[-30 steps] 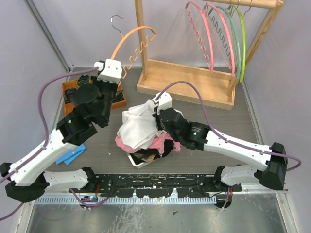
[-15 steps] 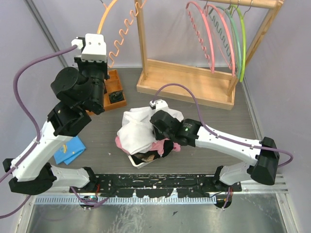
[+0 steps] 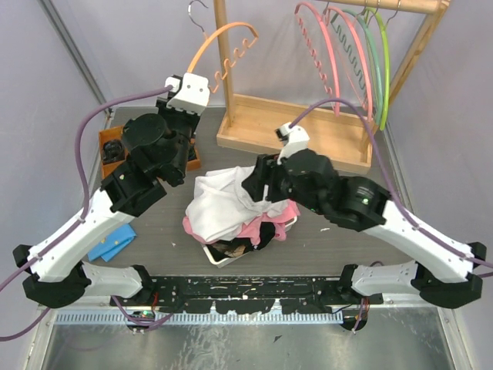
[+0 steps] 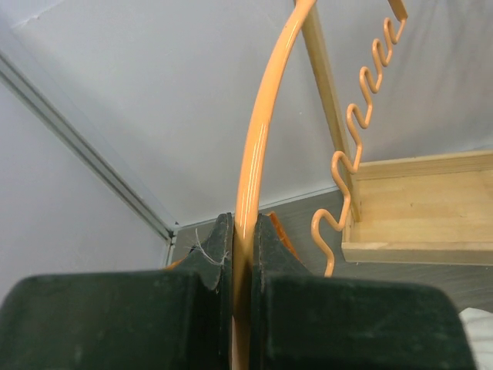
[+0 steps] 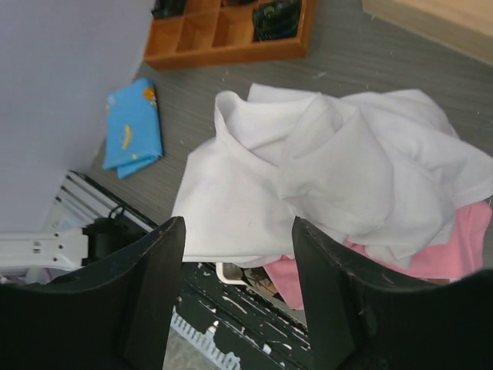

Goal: Remove the t-shirt from the hanger
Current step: Place the hanger on the clothesline.

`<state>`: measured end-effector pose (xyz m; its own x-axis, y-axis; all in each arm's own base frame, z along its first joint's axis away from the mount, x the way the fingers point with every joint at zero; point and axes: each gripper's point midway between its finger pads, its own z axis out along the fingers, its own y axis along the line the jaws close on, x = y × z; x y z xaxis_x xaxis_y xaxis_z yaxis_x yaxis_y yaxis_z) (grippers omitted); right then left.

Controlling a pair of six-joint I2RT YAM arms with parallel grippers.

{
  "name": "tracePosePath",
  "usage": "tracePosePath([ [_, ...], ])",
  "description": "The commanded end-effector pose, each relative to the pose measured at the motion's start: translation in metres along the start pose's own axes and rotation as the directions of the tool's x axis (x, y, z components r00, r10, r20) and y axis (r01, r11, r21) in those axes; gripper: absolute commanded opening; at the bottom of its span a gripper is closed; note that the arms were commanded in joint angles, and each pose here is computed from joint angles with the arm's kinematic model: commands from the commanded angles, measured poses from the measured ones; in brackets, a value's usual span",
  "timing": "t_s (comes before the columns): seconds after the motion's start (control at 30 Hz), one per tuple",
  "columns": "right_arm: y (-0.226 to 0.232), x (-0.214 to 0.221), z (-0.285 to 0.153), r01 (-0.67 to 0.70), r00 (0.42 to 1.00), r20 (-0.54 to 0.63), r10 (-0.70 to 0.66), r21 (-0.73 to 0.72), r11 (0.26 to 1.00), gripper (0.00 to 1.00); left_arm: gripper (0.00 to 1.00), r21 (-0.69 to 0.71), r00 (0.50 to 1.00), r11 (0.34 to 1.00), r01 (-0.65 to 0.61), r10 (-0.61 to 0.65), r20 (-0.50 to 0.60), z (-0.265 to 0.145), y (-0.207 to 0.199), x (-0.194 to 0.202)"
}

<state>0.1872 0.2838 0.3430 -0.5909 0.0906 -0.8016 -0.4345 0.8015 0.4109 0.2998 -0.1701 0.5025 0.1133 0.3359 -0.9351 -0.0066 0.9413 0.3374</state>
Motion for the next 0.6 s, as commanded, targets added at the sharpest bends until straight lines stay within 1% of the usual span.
tracePosePath([
  [0.0, 0.003, -0.05, -0.042, -0.046, 0.987, 0.152, 0.049, -0.023, 0.999, 0.64, 0.0, 0.045, 0.993, 0.998, 0.046, -0.051, 0.11, 0.0, -0.002, -0.026],
  [0.07, 0.001, -0.066, -0.06, -0.062, 0.978, 0.198, 0.067, -0.031, 0.998, 0.64, 0.0, 0.046, 0.993, 0.999, 0.028, -0.033, 0.11, 0.005, -0.009, -0.026],
  [0.17, -0.007, -0.085, -0.085, -0.087, 0.961, 0.261, 0.089, -0.022, 0.996, 0.64, 0.0, 0.043, 0.996, 0.998, -0.043, 0.039, 0.086, 0.021, -0.032, -0.023],
  [0.33, -0.031, -0.103, -0.115, -0.11, 0.932, 0.351, 0.09, 0.038, 0.993, 0.64, 0.0, 0.041, 0.989, 0.99, -0.133, 0.13, 0.075, 0.045, -0.063, -0.024],
  [0.47, -0.045, -0.114, -0.132, -0.127, 0.907, 0.413, 0.085, 0.075, 0.989, 0.65, 0.0, 0.03, 0.984, 0.988, -0.153, 0.149, 0.094, 0.061, -0.079, -0.031],
  [0.57, -0.052, -0.12, -0.141, -0.124, 0.897, 0.437, 0.069, 0.1, 0.987, 0.67, 0.0, 0.017, 0.983, 0.987, -0.157, 0.155, 0.103, 0.073, -0.086, -0.035],
])
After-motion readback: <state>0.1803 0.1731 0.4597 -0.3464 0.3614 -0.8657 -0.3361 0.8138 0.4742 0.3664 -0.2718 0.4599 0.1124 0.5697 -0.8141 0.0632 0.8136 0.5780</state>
